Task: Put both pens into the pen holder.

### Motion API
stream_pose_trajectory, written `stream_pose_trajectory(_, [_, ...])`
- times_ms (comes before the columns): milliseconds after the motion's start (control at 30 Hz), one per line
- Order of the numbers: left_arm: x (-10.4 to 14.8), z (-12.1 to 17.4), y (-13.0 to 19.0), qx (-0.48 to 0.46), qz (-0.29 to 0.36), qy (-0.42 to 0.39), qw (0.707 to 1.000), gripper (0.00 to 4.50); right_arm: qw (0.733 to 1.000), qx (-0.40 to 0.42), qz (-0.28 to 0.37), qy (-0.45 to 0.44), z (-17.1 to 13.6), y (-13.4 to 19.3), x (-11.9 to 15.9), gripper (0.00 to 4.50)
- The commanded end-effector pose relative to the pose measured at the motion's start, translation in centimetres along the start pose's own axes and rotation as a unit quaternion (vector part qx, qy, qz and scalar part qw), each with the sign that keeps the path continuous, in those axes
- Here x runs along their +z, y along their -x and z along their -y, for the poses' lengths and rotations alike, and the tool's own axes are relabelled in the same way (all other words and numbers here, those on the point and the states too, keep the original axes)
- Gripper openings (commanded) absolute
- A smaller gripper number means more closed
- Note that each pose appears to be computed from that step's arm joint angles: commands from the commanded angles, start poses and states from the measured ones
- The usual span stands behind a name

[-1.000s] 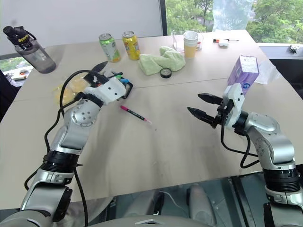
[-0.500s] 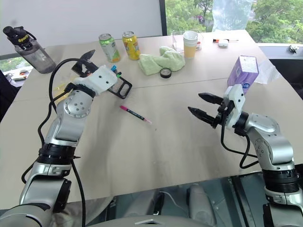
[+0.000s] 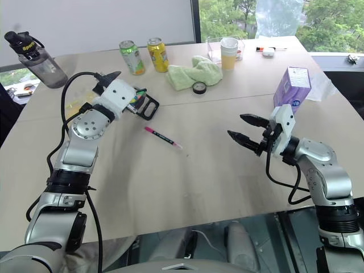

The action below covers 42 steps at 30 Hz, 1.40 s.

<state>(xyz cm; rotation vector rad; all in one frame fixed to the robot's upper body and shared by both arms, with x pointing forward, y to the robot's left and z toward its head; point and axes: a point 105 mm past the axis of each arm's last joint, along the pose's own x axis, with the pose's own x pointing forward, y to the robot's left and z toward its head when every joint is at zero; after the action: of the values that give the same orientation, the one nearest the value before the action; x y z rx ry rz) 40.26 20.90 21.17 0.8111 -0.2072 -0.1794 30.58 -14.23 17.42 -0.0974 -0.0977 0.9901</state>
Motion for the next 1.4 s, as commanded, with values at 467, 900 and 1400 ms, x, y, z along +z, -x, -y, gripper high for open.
stream_pose_trajectory(467, [2.2, -1.5, 4.4, -0.142, 0.074, 0.229, 0.96, 4.49, 0.991, 0.132, -0.024, -0.001, -5.8, -6.0, -0.5, 3.82])
stream_pose_trajectory(900, [-1.2, -1.6, 15.7, -0.335, -0.11, 0.22, 0.909, 4.5, 0.977, 0.129, -0.148, 0.082, -8.4, -15.2, -3.8, 4.44])
stream_pose_trajectory(1400, [-2.7, -1.8, 18.8, -0.32, -0.153, 0.233, 0.905, 4.5, 0.969, 0.083, -0.231, 0.035, -8.3, -15.9, -8.5, 2.74])
